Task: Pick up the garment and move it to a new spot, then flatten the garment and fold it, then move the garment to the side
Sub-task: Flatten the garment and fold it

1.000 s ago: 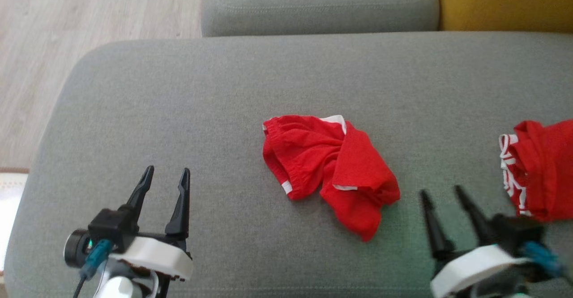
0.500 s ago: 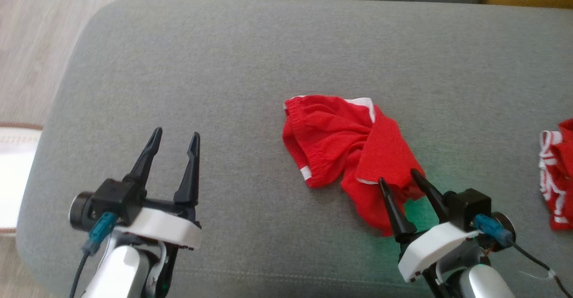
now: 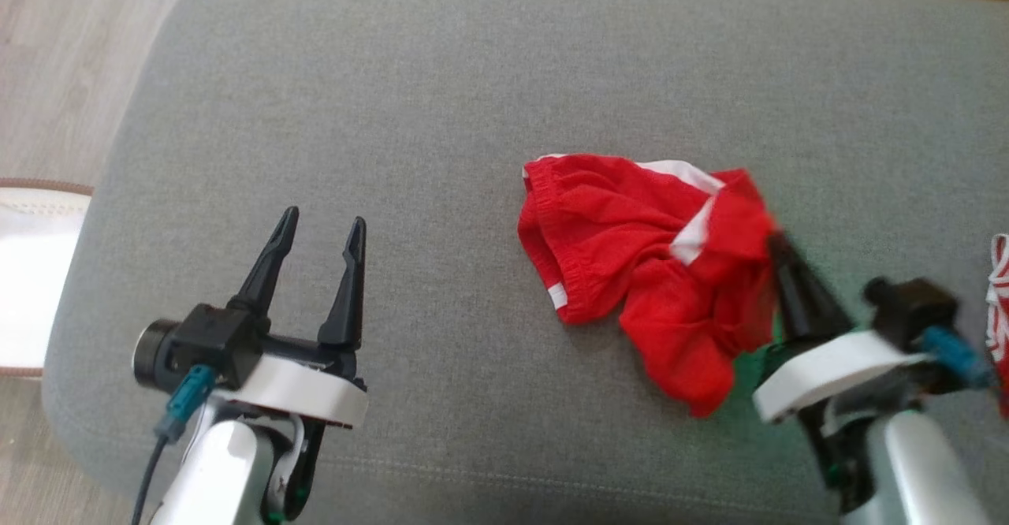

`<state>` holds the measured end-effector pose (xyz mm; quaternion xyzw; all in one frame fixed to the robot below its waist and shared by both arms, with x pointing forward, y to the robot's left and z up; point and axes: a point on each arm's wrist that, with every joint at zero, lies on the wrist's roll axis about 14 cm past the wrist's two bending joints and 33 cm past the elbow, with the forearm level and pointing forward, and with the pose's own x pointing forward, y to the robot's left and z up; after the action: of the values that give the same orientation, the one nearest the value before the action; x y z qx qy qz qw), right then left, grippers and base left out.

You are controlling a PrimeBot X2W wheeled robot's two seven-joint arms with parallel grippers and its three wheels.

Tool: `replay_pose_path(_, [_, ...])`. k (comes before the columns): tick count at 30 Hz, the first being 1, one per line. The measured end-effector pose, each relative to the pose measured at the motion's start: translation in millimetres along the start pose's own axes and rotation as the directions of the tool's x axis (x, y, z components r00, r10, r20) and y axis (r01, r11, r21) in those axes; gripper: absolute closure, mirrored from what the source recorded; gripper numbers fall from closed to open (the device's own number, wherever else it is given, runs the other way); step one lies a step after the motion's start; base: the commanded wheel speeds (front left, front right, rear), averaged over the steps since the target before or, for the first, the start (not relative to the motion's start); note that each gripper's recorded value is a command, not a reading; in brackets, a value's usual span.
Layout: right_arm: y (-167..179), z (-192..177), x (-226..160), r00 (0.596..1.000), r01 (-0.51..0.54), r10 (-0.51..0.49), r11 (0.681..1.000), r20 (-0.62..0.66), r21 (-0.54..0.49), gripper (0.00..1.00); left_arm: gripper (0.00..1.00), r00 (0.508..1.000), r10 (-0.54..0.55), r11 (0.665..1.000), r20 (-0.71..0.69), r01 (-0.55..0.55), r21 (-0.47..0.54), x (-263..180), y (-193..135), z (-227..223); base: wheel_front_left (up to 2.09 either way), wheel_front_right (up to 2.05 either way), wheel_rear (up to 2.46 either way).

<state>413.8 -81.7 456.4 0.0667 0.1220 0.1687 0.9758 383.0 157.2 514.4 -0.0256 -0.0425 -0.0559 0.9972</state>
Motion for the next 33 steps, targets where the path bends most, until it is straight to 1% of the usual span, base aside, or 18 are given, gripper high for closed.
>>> replay_pose_path(6, [-52, 1, 11, 0.99, 0.14, -0.14, 0.99, -0.003, 0.031, 1.0, 0.0, 1.0, -0.02, 1.0, -0.009, 0.02, -0.001, 9, -4, -5, 0.0, 0.0, 0.0])
replay_pose_path(10, [-78, -16, 13, 0.975, 0.216, -0.213, 0.975, -0.06, 0.048, 1.0, 0.0, 1.0, -0.026, 1.0, -0.011, 0.026, -0.005, 15, -3, -8, 0.0, 0.0, 0.0])
replay_pose_path(11, [-83, -21, 13, 0.971, 0.229, -0.225, 0.972, -0.075, 0.054, 0.91, 0.0, 1.0, -0.024, 1.0, -0.013, 0.023, -0.007, 16, -2, -9, 0.0, 0.0, 0.0])
replay_pose_path(12, [-87, -27, 12, 0.967, 0.244, -0.238, 0.968, -0.09, 0.061, 0.16, 0.0, 1.0, -0.02, 1.0, -0.015, 0.02, -0.003, 17, -1, -10, 0.0, 0.0, 0.0])
replay_pose_path(13, [-92, -33, 10, 0.962, 0.26, -0.253, 0.963, -0.102, 0.066, 0.0, 0.0, 1.0, -0.019, 1.0, -0.019, 0.019, -0.001, 18, -1, -12, 0.0, 0.0, 0.0])
replay_pose_path(15, [-101, -39, 6, 0.953, 0.29, -0.281, 0.954, -0.111, 0.076, 0.0, 0.0, 0.999, -0.024, 1.0, -0.025, 0.024, 0.0, 18, -1, -14, 0.0, 0.0, 0.0])
replay_pose_path(17, [-108, -37, 2, 0.948, 0.311, -0.304, 0.947, -0.092, 0.084, 0.0, 0.0, 0.999, -0.031, 1.0, -0.031, 0.031, 0.005, 19, -2, -16, 0.0, 0.0, 0.0])
replay_pose_path(20, [-117, -23, -2, 0.943, 0.333, -0.333, 0.939, -0.02, 0.089, 0.0, 0.0, 0.999, -0.035, 0.999, -0.025, 0.036, 0.01, 20, -3, -15, 0.0, 0.0, 0.0])
replay_pose_path(22, [-119, -7, -5, 0.939, 0.337, -0.341, 0.938, 0.049, 0.084, 0.0, 0.0, 0.999, -0.037, 0.999, -0.019, 0.037, 0.011, 20, -4, -13, 0.0, 0.0, 0.0])
replay_pose_path(24, [-116, 10, -9, 0.936, 0.329, -0.334, 0.942, 0.109, 0.063, 0.0, 0.0, 0.999, -0.036, 0.999, -0.01, 0.037, 0.011, 21, -4, -10, 0.0, 0.0, 0.0])
replay_pose_path(27, [-103, 29, -15, 0.94, 0.297, -0.295, 0.955, 0.17, 0.012, 0.0, 0.0, 0.999, -0.044, 0.999, 0.002, 0.044, 0.026, 21, -6, -6, 0.0, 0.0, 0.0])
replay_pose_path(31, [-82, 46, -26, 0.95, 0.251, -0.24, 0.968, 0.202, -0.031, 0.0, 0.0, 0.998, -0.057, 0.998, 0.01, 0.057, 0.024, 18, -11, -2, 0.0, 0.0, 0.0])
replay_pose_path(33, [-71, 47, -33, 0.956, 0.229, -0.217, 0.972, 0.2, -0.042, 0.0, 0.0, 0.998, -0.062, 0.998, 0.012, 0.062, 0.022, 15, -13, -1, 0.0, 0.0, 0.0])
